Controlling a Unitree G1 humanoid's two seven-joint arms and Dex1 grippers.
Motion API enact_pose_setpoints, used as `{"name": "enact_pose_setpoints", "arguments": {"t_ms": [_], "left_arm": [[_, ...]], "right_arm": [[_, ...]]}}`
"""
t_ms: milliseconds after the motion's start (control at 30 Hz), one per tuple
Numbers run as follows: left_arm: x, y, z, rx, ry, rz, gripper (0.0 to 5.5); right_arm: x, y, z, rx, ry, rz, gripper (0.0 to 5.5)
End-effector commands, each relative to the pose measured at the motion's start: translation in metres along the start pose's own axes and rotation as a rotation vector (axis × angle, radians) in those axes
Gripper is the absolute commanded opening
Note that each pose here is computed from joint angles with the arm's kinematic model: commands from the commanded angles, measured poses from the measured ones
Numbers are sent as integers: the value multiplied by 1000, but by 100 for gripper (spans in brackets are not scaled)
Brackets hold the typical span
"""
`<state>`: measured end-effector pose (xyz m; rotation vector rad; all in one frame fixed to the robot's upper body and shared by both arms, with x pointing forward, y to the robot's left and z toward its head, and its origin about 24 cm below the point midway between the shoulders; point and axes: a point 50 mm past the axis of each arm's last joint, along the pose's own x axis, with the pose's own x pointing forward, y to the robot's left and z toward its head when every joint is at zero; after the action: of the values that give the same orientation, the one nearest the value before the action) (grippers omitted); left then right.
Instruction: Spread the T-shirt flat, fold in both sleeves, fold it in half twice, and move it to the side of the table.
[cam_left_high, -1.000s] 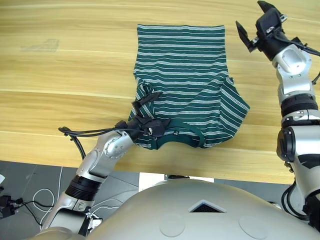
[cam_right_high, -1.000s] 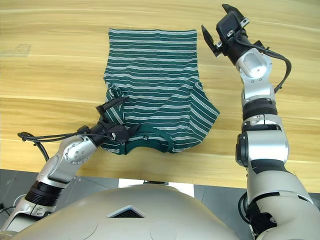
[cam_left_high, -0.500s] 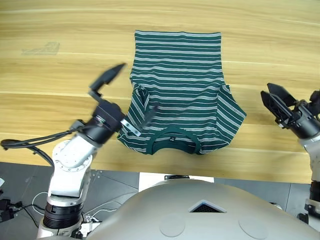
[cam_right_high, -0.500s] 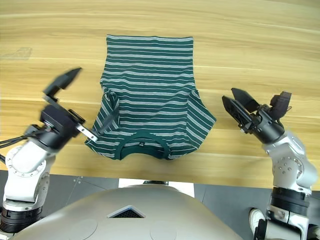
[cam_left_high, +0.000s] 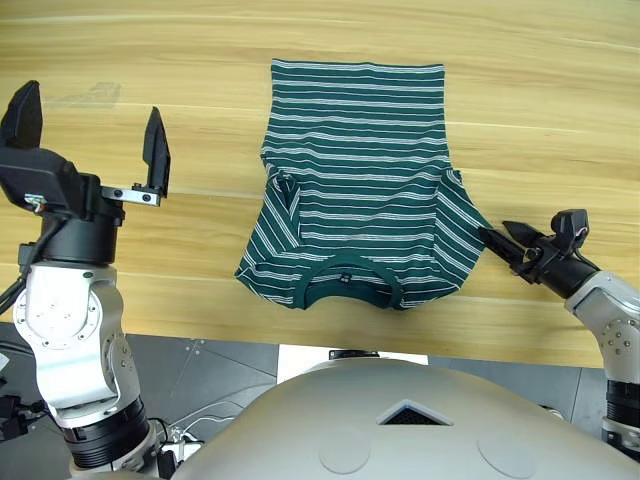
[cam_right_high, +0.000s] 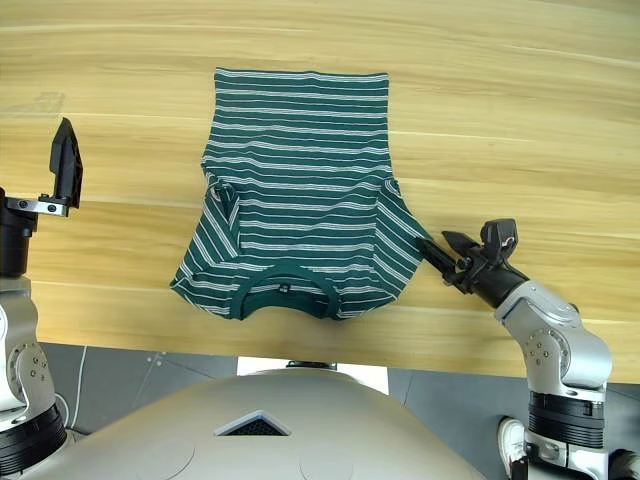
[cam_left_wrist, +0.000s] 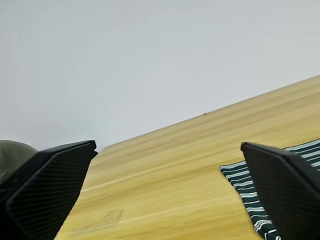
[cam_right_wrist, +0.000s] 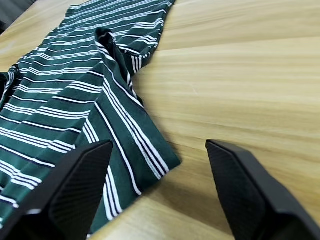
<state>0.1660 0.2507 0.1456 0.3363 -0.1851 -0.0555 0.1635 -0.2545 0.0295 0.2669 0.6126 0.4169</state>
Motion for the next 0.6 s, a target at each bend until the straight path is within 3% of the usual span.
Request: {"name": "enact_pose_setpoints", "arguments": {"t_ms": [33,167,600], "left_arm": [[-2,-1,-4,10,28,-1,537],[-2,-3,-6,16,42,-22,537],[-6,-19,-17,8,79,-143,540]], "right_arm": [[4,0,-6,-38,34,-15,346],[5,0,-15,-55,77,6,346],[13,-7,-22,-120,102,28,107]]}}
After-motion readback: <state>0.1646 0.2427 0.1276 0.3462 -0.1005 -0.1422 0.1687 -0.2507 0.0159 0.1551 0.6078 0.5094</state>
